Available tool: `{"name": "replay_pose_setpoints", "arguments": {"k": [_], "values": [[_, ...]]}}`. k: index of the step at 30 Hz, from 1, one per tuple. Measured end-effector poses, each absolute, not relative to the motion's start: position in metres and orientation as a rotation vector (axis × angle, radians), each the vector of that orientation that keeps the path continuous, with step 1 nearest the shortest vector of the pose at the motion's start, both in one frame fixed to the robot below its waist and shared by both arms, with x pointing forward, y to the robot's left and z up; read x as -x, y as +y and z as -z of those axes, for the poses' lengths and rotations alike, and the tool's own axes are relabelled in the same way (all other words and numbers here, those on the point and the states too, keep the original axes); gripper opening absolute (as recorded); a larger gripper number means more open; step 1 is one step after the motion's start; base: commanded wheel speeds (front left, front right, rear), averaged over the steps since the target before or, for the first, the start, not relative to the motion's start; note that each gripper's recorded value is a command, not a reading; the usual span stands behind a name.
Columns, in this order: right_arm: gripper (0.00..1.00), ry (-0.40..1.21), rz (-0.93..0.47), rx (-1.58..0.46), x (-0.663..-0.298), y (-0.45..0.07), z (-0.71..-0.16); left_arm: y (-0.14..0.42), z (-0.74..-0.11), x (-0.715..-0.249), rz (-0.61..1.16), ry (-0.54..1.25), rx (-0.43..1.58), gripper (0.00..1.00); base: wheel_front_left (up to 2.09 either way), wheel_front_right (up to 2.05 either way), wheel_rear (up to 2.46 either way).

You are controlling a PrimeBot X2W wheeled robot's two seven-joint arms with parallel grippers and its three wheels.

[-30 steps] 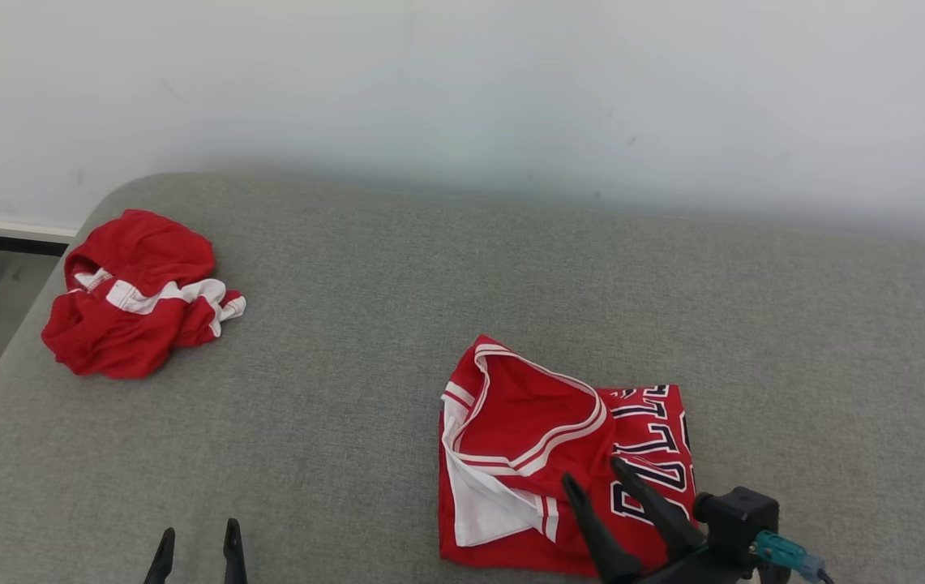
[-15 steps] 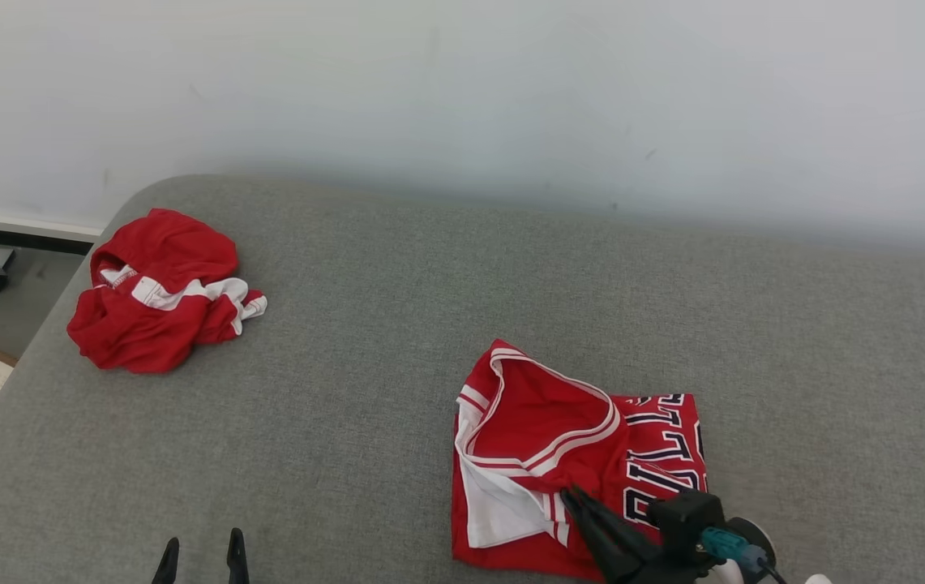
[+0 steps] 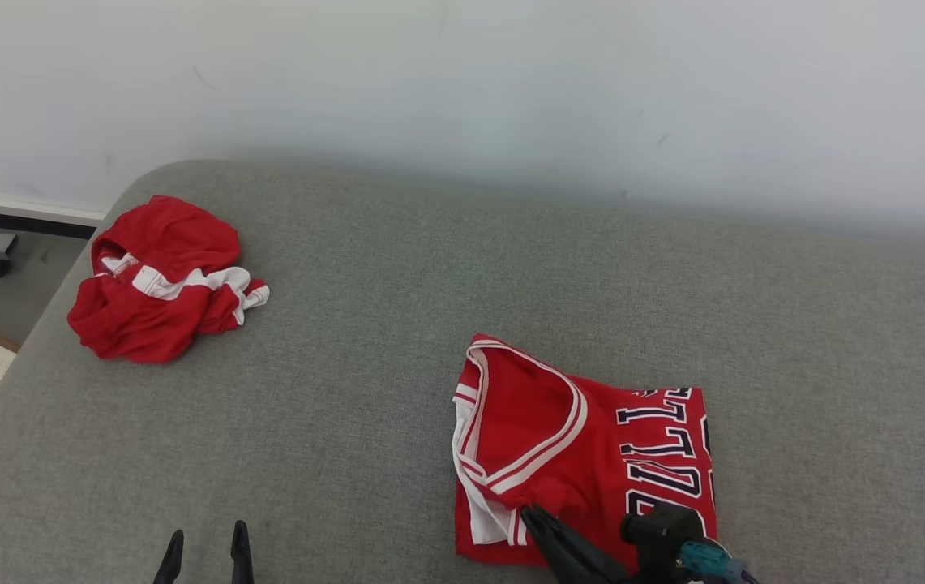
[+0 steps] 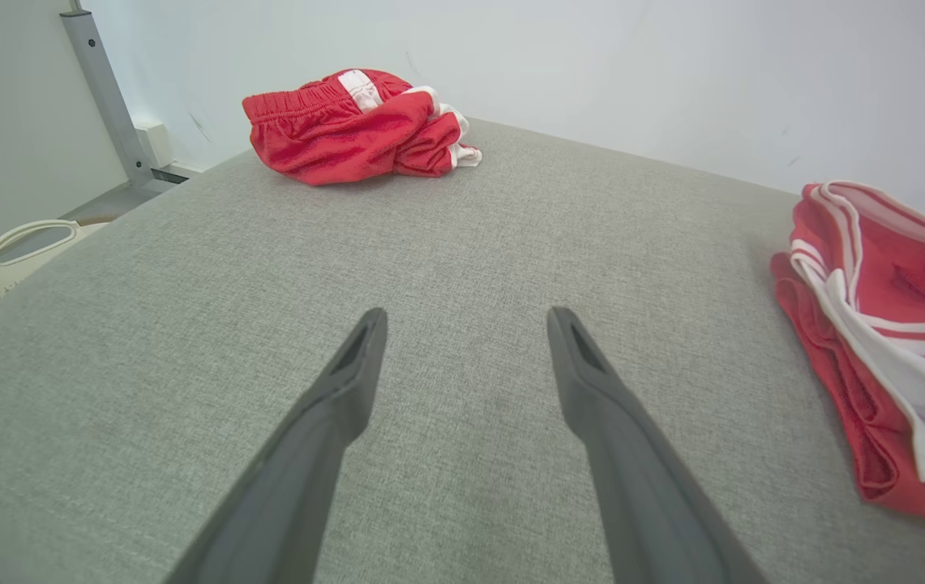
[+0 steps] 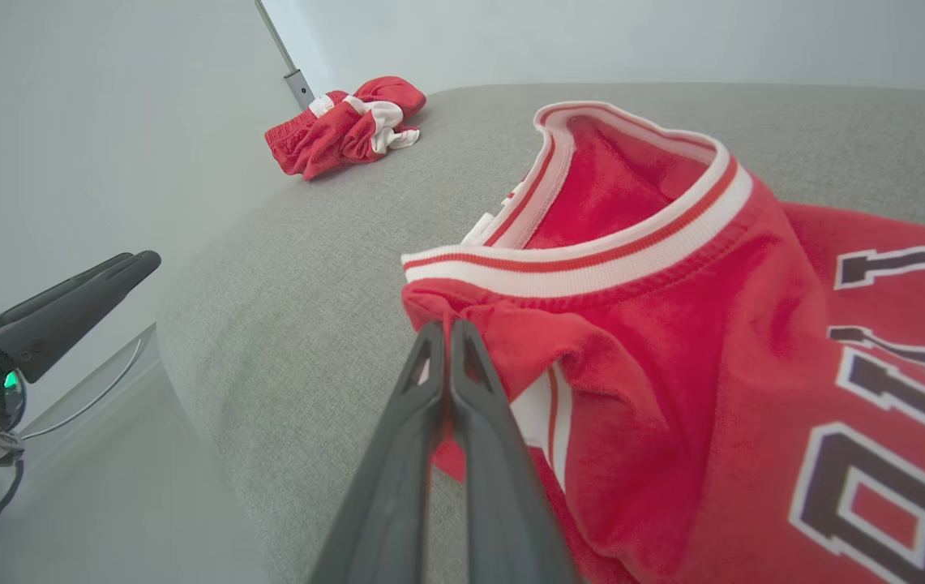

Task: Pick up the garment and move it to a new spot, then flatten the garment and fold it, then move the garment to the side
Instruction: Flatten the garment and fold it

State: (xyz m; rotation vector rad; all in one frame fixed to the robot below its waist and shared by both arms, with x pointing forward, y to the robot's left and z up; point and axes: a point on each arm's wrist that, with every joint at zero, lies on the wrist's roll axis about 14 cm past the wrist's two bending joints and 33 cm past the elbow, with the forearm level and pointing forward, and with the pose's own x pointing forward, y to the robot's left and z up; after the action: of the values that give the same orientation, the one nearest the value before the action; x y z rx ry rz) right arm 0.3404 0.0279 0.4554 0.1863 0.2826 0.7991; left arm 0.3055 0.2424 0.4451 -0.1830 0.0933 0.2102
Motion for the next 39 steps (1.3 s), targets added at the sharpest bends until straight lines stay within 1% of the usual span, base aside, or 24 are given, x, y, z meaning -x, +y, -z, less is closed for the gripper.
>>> {"name": "replay_pose_setpoints", "arguments": {"k": [10, 15, 16, 17, 18, 19, 20, 22, 30, 35, 39], "values": [[0.00, 0.357, -0.847, -0.258, -0.319, 0.046, -0.443, 0.240, -0.441, -0.308, -0.212, 0.109, 0.195, 1.00, 0.00, 0.00, 0.00], [0.00, 0.411, -0.846, -0.299, -0.310, 0.051, -0.431, 0.240, -0.443, -0.312, -0.208, 0.101, 0.195, 1.00, 0.00, 0.00, 0.00], [0.15, 0.417, -0.845, -0.293, -0.310, 0.051, -0.428, 0.239, -0.443, -0.312, -0.208, 0.103, 0.197, 1.00, 0.00, 0.00, 0.00], [0.41, 0.418, -0.846, -0.290, -0.311, 0.051, -0.428, 0.239, -0.442, -0.312, -0.208, 0.104, 0.198, 1.00, 0.00, 0.00, 0.00], [0.41, 0.424, -0.841, -0.292, -0.311, 0.050, -0.426, 0.239, -0.442, -0.313, -0.206, 0.105, 0.199, 1.00, 0.00, 0.00, 0.00], [0.95, 0.427, -0.840, -0.296, -0.311, 0.050, -0.425, 0.238, -0.442, -0.313, -0.206, 0.105, 0.200, 1.00, 0.00, 0.00, 0.00], [1.00, 0.430, -0.840, -0.298, -0.310, 0.050, -0.424, 0.238, -0.442, -0.313, -0.205, 0.104, 0.202, 1.00, 0.00, 0.00, 0.00], [1.00, 0.417, -0.837, -0.301, -0.312, 0.049, -0.427, 0.237, -0.443, -0.314, -0.202, 0.102, 0.202, 1.00, 0.00, 0.00, 0.00], [1.00, 0.256, -0.782, -0.392, -0.338, 0.033, -0.465, 0.234, -0.445, -0.318, -0.190, 0.095, 0.201, 1.00, 0.00, 0.00, 0.00], [1.00, 0.148, -0.675, -0.369, -0.371, -0.004, -0.483, 0.232, -0.447, -0.320, -0.180, 0.089, 0.201, 1.00, 0.00, 0.00, 0.00], [1.00, 0.098, -0.571, -0.299, -0.392, -0.039, -0.485, 0.232, -0.451, -0.321, -0.177, 0.076, 0.190, 1.00, 0.00, 0.00, 0.00]]}}
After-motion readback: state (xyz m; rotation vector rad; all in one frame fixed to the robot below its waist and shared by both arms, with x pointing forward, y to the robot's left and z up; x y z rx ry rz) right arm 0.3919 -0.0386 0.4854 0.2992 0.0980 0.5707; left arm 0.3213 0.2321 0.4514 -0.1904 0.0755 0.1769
